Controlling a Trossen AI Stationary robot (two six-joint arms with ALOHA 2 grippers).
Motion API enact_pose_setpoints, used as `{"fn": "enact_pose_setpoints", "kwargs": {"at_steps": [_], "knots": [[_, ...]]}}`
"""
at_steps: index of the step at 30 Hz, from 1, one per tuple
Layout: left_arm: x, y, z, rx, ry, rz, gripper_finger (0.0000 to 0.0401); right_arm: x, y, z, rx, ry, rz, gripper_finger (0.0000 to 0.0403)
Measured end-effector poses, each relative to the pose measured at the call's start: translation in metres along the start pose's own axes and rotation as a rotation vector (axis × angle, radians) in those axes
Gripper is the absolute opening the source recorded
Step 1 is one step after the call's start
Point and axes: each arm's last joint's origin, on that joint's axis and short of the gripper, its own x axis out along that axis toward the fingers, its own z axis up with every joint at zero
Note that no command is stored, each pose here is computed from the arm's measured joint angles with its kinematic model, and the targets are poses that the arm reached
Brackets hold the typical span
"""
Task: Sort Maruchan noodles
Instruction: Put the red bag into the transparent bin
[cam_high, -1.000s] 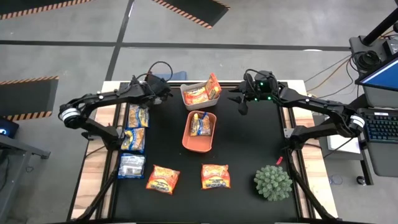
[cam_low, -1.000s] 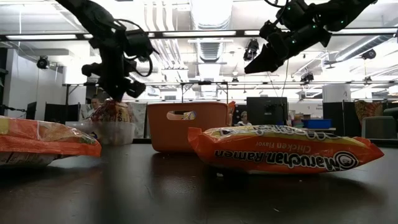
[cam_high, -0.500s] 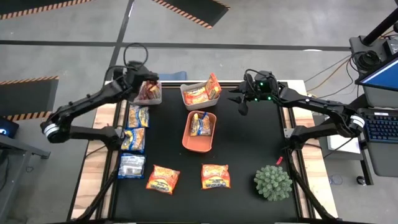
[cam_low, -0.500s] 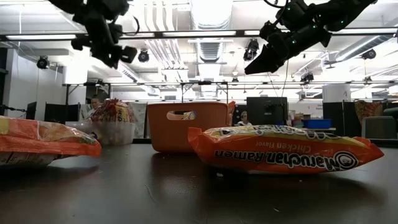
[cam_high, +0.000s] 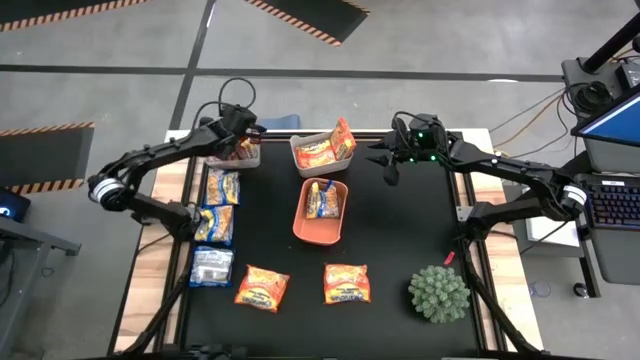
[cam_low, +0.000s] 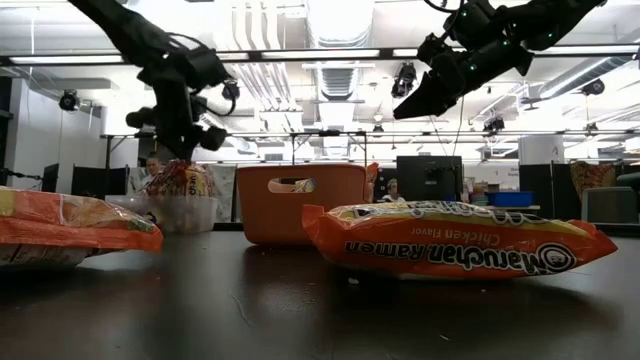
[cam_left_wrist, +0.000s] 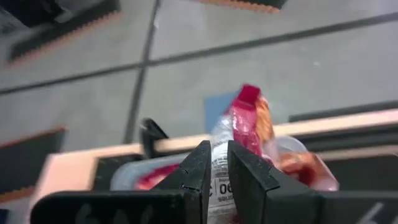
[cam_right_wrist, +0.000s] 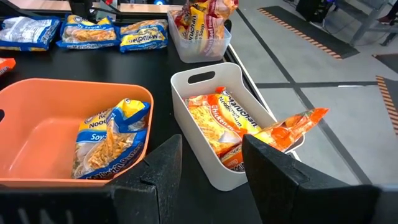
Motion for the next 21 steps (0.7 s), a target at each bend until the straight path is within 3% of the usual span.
{"fn": "enact_pose_setpoints", "kwargs": {"at_steps": [8,16,21], "knots": [[-0.004,-0.012,-0.005,-0.035,0.060,-0.163,0.0037,0.000,0.000,0.000,0.006,0.000,0.000,0.0157],[-0.014,0.009,-0.016,0.076,0.104,0.073,0.0037,0.000,0.000,0.000,0.012,0.001,0.001,0.0157],[-0.006,0.008,-0.030,0.086,0.162,0.099,0.0036,0.000,0.000,0.000,0.012,0.001,0.000,0.0157]]}}
